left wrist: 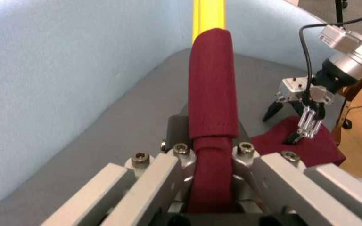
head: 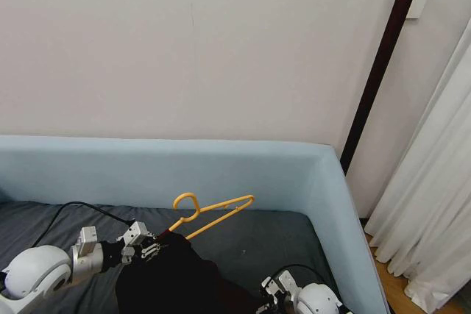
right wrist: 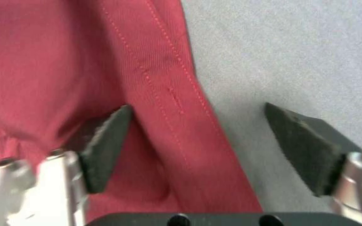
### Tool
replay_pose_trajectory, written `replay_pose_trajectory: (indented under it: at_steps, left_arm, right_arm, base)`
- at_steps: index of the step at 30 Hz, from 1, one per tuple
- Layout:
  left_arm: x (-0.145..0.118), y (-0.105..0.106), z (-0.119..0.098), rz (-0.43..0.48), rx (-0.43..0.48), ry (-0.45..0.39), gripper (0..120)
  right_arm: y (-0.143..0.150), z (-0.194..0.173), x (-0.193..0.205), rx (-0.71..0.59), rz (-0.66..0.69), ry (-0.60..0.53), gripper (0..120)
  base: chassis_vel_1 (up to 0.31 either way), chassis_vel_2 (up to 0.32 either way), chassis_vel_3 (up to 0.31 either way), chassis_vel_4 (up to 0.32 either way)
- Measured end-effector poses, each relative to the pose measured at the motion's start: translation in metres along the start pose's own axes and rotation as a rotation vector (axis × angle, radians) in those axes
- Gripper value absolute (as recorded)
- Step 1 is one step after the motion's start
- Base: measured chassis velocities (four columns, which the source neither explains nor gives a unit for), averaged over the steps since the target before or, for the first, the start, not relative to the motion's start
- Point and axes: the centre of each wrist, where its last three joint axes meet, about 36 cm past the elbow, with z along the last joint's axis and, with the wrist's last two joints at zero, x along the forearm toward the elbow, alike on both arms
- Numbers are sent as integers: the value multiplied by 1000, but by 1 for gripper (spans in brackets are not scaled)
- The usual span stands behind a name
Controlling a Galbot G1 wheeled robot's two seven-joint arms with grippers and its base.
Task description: Pick up the clothes from the sofa and hang them on the clothes hanger.
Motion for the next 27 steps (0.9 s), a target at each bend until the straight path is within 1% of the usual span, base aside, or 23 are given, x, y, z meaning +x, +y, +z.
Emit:
replay_pose_trajectory:
  at_steps: [3,4,5,10,11,14,15,16,19,21,22,27]
  left_arm:
    - [0,-1,-1,1,-2,-3,1]
    - [0,-1,-1,2,-2,-3,1]
    - [0,-1,-1,2,-2,-3,1]
    - [1,-4,0,3,-4,-4,1]
    - [1,-4,0,3,-4,-4,1]
    - [1,-5,0,3,-7,-4,1]
    - [1,-6,1,4,-7,-4,1]
    - [1,-6,1,4,-7,-4,1]
    - [0,-7,2,5,-10,-2,1]
    - [0,-7,2,5,-10,-1,1]
    - [0,-7,4,3,-13,3,1]
    - [1,-5,11,3,-18,14,1]
  right_arm:
    - [3,2,-1,18,4,6,65]
    - [4,3,-1,23,6,8,62]
    - [4,3,-1,23,6,8,62]
    - [8,4,0,41,12,8,40]
    - [8,4,0,41,12,8,40]
    - [8,4,2,54,18,1,25]
    - [8,4,3,59,20,-2,22]
    - [8,4,3,59,20,-2,22]
    - [7,3,9,69,27,-24,8]
    - [7,3,10,69,27,-26,8]
    - [7,1,15,78,34,-45,0]
    - [1,-5,34,78,43,-102,0]
  base:
    - [0,0,0,0]
    - [0,0,0,0]
    - [0,0,0,0]
    - [0,0,0,0]
    - [0,0,0,0]
    - [0,0,0,0]
    - [0,0,0,0]
    - [0,0,0,0]
    - [0,0,0,0]
    - [0,0,0,0]
    - [0,0,0,0]
    - [0,0,0,0]
